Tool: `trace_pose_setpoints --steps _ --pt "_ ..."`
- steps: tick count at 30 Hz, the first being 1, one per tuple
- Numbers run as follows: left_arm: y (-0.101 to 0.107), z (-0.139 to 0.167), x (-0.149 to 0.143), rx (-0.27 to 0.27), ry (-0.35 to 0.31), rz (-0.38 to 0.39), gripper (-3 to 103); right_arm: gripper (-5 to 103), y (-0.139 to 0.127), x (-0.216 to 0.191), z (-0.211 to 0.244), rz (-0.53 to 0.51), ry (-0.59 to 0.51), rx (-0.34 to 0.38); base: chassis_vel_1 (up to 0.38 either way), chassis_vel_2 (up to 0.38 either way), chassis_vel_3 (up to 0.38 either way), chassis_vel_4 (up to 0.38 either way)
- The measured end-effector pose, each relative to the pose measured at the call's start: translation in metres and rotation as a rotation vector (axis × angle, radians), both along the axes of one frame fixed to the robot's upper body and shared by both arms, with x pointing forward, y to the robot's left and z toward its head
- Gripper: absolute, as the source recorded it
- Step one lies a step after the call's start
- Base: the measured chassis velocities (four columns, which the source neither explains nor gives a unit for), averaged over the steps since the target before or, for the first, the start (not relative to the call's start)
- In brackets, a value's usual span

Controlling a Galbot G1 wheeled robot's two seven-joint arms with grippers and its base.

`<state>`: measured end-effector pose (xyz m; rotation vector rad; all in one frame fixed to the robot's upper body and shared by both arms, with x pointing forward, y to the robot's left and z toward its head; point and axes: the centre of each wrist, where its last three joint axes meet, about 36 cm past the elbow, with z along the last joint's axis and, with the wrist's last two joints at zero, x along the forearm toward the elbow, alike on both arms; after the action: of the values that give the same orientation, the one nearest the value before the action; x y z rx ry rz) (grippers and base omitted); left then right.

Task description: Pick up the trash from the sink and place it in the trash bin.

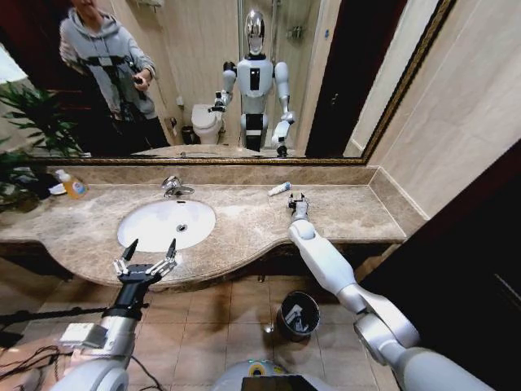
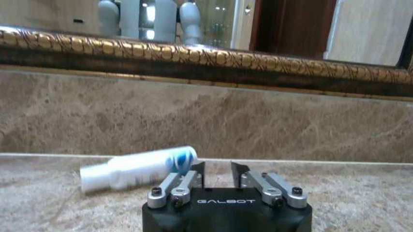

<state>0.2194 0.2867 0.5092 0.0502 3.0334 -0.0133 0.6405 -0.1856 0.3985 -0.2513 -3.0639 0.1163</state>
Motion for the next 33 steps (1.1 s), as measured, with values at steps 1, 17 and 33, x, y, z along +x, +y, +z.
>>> trace_pose_setpoints --steps 1,17,33 --pt "0.000 0.000 0.000 0.000 0.000 0.000 100 20 0.001 0.000 0.001 0.015 -0.004 -0.002 0.000 0.000 0.000 0.000" --pt "0.000 0.000 0.000 0.000 0.000 0.000 100 74 0.047 0.008 0.020 0.167 -0.059 -0.035 0.000 0.000 0.000 0.000" --pt "0.000 0.000 0.000 0.000 0.000 0.000 100 100 0.087 0.027 0.007 0.116 0.050 -0.044 0.000 0.000 0.000 0.000"
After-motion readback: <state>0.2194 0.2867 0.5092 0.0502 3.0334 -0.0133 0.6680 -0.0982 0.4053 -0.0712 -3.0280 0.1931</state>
